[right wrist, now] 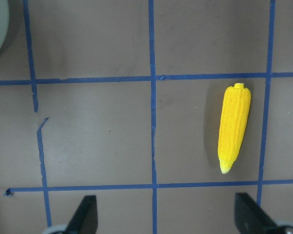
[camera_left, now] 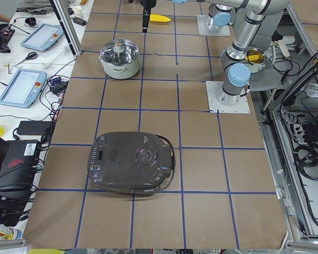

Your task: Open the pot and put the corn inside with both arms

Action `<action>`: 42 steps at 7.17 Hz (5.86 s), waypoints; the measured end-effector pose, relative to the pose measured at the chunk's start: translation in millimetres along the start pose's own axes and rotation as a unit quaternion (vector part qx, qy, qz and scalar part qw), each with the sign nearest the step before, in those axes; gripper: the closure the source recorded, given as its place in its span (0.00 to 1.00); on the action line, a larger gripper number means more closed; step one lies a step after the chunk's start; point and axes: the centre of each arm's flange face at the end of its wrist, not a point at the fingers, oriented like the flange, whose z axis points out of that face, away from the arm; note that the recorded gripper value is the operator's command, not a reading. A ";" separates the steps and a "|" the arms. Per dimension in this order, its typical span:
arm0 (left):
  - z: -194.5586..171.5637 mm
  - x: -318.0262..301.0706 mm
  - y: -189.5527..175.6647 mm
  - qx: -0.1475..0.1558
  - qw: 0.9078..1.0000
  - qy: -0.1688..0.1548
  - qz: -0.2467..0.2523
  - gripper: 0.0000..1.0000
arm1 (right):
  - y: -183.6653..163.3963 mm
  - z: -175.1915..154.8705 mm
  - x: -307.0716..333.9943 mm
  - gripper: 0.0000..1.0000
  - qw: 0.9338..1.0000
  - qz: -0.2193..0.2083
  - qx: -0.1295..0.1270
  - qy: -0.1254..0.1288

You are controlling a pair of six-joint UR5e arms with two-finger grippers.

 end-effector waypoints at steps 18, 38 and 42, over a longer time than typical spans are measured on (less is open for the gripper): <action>221.7 114.3 -147.1 -0.004 1.000 0.007 -0.008 0.08 | -23.0 291.3 134.4 0.00 0.994 0.101 -0.020 0.037; 155.0 24.8 -143.9 -0.008 1.000 -0.013 -0.010 0.67 | -146.4 142.8 1.9 1.00 0.995 0.088 0.048 -0.009; 175.5 -201.5 -122.8 -0.035 0.998 -0.038 0.036 0.71 | -165.1 86.2 -151.8 1.00 0.995 0.071 0.076 -0.001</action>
